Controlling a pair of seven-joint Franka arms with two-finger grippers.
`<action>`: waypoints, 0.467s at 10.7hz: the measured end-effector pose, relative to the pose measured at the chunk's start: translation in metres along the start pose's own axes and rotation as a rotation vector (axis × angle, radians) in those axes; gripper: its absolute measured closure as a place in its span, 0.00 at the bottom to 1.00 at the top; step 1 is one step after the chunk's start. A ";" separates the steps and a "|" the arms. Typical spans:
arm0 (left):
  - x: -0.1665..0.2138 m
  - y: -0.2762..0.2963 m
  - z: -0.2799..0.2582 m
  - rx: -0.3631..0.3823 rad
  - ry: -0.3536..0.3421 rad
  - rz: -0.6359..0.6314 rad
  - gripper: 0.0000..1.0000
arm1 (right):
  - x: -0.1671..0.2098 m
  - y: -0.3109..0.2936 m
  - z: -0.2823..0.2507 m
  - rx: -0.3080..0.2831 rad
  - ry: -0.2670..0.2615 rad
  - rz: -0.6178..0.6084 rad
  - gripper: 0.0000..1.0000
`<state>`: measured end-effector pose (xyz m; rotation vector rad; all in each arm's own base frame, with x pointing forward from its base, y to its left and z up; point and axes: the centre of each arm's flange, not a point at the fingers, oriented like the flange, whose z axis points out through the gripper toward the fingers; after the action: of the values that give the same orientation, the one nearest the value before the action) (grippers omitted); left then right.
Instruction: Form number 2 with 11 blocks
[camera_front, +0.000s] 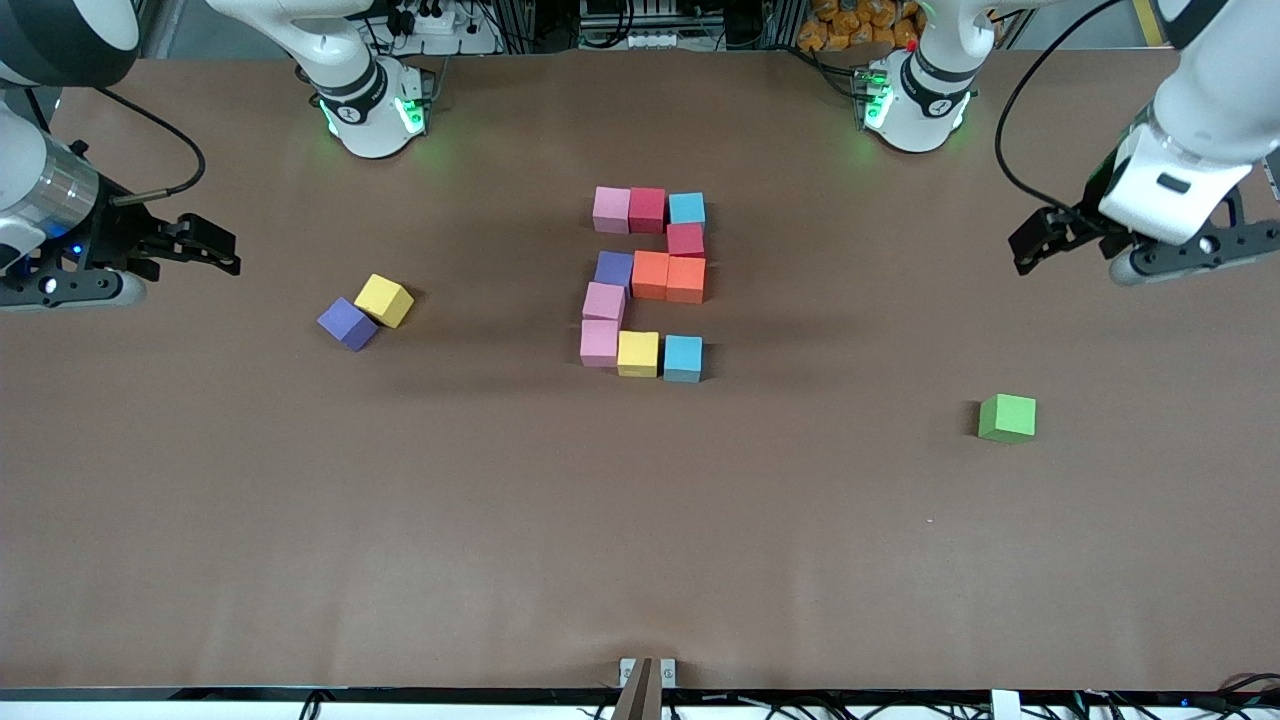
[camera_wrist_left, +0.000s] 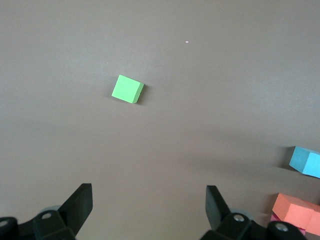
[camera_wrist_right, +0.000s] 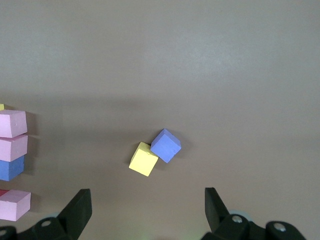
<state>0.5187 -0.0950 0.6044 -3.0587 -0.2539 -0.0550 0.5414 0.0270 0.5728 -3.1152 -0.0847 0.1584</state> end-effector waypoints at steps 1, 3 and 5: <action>-0.004 -0.003 -0.012 0.000 0.005 -0.002 0.00 | 0.000 0.000 0.000 0.000 0.000 0.000 0.00; -0.006 -0.009 -0.034 -0.005 0.023 -0.010 0.00 | 0.000 0.000 0.000 0.000 0.000 0.000 0.00; 0.000 -0.023 -0.043 -0.015 0.040 0.011 0.00 | 0.000 0.000 0.000 0.000 -0.002 0.000 0.00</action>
<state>0.5136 -0.0753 0.6489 -3.0695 -0.2354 -0.1174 0.5412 0.0270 0.5725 -3.1151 -0.0846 0.1611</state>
